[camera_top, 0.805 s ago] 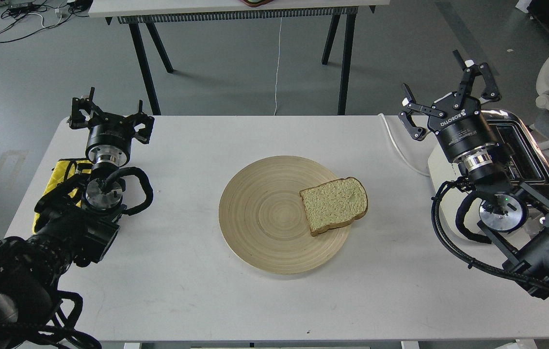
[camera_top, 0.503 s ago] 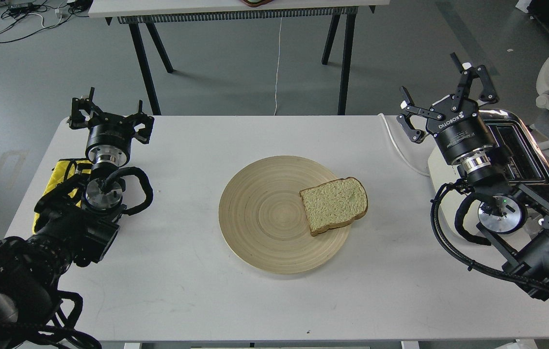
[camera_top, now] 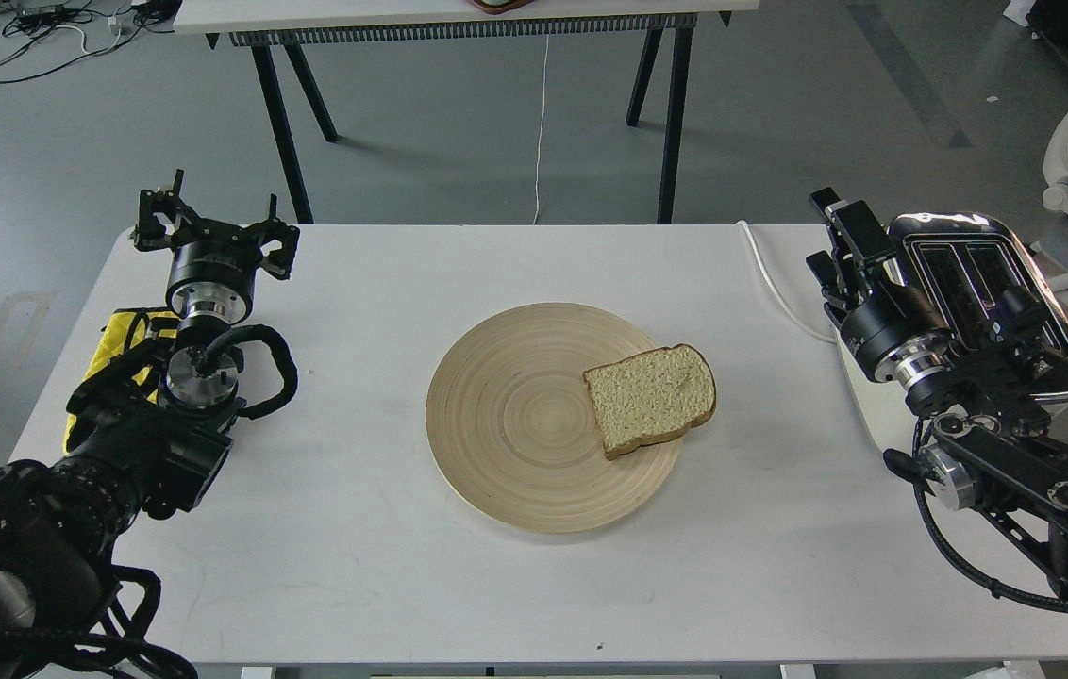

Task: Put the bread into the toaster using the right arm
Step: 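Swing the right gripper away from the toaster toward the plate, then lower the open right gripper to the bread slice edge on the plate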

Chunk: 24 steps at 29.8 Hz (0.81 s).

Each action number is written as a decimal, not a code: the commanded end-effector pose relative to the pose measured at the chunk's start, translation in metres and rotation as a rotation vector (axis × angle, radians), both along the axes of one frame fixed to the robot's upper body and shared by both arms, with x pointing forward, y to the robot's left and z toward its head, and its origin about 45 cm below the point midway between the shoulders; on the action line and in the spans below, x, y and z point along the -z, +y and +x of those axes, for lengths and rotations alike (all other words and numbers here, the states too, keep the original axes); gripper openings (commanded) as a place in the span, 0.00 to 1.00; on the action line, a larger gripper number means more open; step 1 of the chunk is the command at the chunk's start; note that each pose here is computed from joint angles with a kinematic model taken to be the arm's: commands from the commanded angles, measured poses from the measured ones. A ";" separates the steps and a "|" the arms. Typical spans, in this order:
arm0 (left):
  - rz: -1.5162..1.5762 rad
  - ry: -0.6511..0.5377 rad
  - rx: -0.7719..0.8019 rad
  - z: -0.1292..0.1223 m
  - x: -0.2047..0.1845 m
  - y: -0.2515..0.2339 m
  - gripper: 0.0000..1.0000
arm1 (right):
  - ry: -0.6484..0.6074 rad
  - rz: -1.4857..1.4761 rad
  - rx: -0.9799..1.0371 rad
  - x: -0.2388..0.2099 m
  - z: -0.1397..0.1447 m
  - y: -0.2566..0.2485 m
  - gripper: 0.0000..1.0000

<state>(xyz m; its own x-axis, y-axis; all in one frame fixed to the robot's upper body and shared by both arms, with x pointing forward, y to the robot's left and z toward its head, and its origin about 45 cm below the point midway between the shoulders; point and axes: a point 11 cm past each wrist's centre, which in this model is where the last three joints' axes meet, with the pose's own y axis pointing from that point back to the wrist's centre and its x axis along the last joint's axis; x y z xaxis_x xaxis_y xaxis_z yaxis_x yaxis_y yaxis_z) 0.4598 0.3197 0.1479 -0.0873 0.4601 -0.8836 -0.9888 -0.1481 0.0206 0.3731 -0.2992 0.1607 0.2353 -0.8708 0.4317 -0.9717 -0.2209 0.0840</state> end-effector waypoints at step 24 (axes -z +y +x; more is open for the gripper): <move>0.000 0.000 0.000 0.000 0.000 0.000 1.00 | 0.238 -0.144 -0.131 0.094 -0.068 0.062 0.53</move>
<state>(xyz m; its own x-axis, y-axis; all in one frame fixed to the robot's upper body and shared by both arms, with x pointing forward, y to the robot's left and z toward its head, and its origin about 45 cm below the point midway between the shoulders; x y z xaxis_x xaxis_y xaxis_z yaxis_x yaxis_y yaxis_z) 0.4598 0.3196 0.1479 -0.0872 0.4602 -0.8835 -0.9888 -0.1477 0.0206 0.3046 -0.2414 0.0700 0.4458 -0.7625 0.4689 -0.8887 -0.3144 0.3337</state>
